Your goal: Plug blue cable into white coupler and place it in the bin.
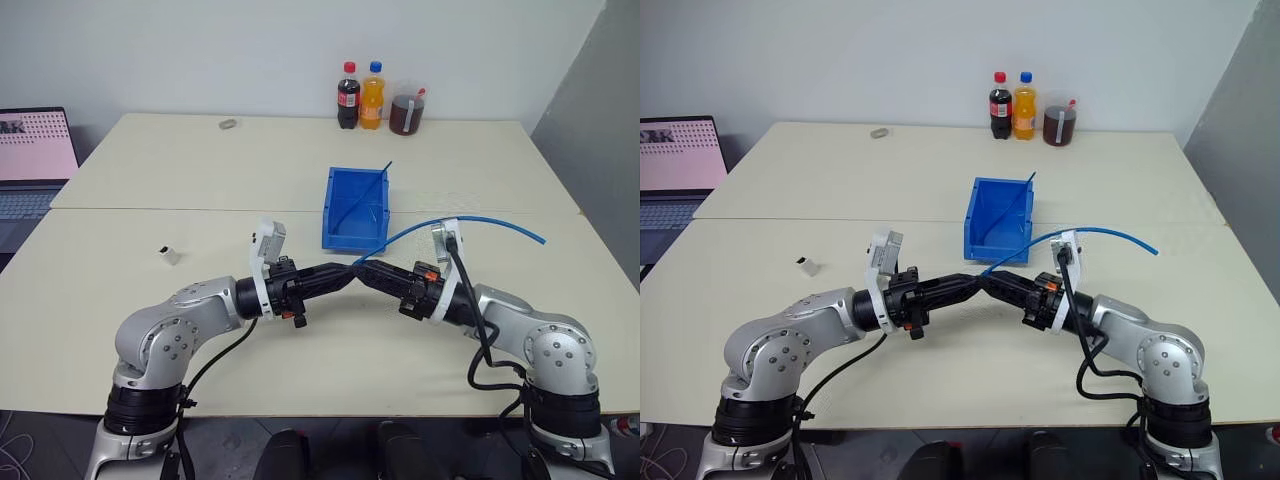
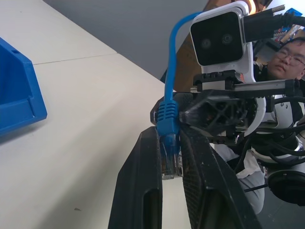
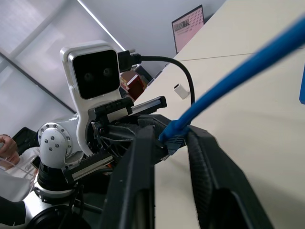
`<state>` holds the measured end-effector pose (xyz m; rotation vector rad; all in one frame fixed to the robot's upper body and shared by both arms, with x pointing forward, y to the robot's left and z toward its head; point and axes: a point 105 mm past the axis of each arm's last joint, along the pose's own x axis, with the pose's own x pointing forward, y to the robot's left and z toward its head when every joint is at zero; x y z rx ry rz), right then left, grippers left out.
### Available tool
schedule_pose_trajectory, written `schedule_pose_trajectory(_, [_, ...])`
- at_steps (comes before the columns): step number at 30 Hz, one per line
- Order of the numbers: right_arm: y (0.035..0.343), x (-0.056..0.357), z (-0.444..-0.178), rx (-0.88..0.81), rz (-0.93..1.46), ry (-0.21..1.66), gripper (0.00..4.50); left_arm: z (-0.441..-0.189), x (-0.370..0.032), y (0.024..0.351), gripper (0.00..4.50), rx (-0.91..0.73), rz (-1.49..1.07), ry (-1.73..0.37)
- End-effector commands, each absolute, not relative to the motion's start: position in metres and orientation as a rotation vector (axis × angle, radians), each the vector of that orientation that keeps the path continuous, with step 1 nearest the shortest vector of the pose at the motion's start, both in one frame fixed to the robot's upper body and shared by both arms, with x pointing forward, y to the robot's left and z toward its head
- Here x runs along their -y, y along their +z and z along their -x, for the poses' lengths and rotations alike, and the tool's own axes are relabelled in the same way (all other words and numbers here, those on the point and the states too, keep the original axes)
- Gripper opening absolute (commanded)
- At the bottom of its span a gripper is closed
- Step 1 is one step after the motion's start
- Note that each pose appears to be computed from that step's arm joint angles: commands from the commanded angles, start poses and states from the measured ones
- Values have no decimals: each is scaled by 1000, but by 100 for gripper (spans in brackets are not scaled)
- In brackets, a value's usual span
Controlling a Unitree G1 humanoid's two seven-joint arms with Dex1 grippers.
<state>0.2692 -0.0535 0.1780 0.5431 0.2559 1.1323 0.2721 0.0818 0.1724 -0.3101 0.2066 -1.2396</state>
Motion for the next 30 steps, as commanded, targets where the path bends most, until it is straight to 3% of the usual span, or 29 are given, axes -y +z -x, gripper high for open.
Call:
schedule_pose_trajectory(1, [191,47,-264,-211,-542,1189,9,-264,-78,181,27,-160,289,-1286])
schedule_pose_trajectory(12, [188,48,-257,-241,-532,1230,7,-271,-83,173,26,-156,242,-1250])
schedule_pose_trajectory(16, [185,48,-260,-229,-461,1213,7,-271,-86,167,143,-180,208,-1250])
schedule_pose_trajectory(25, [180,50,-264,-200,-422,1195,6,-248,-97,148,316,-291,148,-1297])
schedule_pose_trajectory(30, [179,53,-268,-189,-408,1185,6,-249,-112,144,420,-306,122,-1236])
